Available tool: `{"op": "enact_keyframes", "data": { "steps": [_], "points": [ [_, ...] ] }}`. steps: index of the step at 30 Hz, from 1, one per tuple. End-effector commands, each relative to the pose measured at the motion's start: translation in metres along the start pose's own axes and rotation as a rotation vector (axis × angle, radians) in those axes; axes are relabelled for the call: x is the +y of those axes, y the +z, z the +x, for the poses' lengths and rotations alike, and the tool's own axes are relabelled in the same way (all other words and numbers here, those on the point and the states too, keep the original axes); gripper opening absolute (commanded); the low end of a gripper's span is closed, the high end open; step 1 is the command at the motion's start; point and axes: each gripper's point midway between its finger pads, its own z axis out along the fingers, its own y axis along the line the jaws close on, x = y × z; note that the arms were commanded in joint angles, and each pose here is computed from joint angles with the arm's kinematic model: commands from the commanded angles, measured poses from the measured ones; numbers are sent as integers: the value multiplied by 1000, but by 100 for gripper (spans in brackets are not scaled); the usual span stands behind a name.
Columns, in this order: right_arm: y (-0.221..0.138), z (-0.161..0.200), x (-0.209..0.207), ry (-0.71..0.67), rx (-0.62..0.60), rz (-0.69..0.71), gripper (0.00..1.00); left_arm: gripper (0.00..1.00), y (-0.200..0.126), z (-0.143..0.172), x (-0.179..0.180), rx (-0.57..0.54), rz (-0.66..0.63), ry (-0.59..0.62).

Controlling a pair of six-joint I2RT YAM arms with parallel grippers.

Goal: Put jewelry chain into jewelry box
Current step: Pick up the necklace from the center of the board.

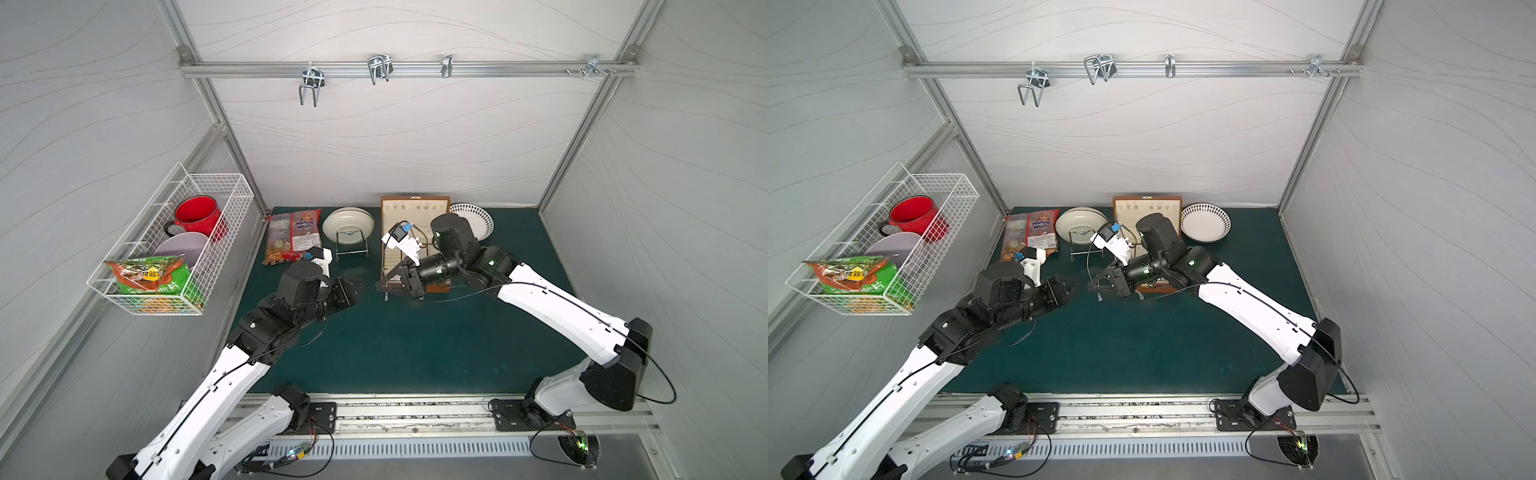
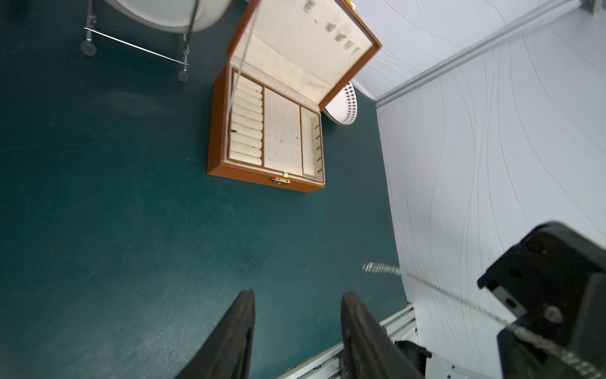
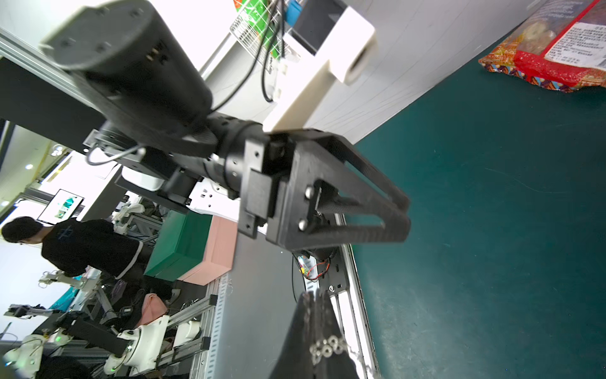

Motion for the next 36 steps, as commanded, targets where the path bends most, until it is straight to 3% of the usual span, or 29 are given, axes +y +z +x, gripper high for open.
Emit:
{"op": "enact_keyframes", "data": {
  "steps": [1, 7, 12, 25, 36],
  "points": [
    [-10, -3, 12, 21, -1, -34, 0, 46, -2, -5, -31, -9, 157, 138],
    [-19, -3, 11, 33, 11, -17, 0, 46, -1, 5, -51, -2, 305, 300],
    [-19, -4, 11, 39, 14, -15, 0, 57, -4, 10, -60, -18, 385, 403],
    [-25, -7, 17, 41, 8, -18, 0, 59, 0, 7, -77, -62, 486, 502],
    [-26, -10, 24, 48, 11, -51, 0, 54, 7, 1, -79, -77, 479, 524]
  ]
}}
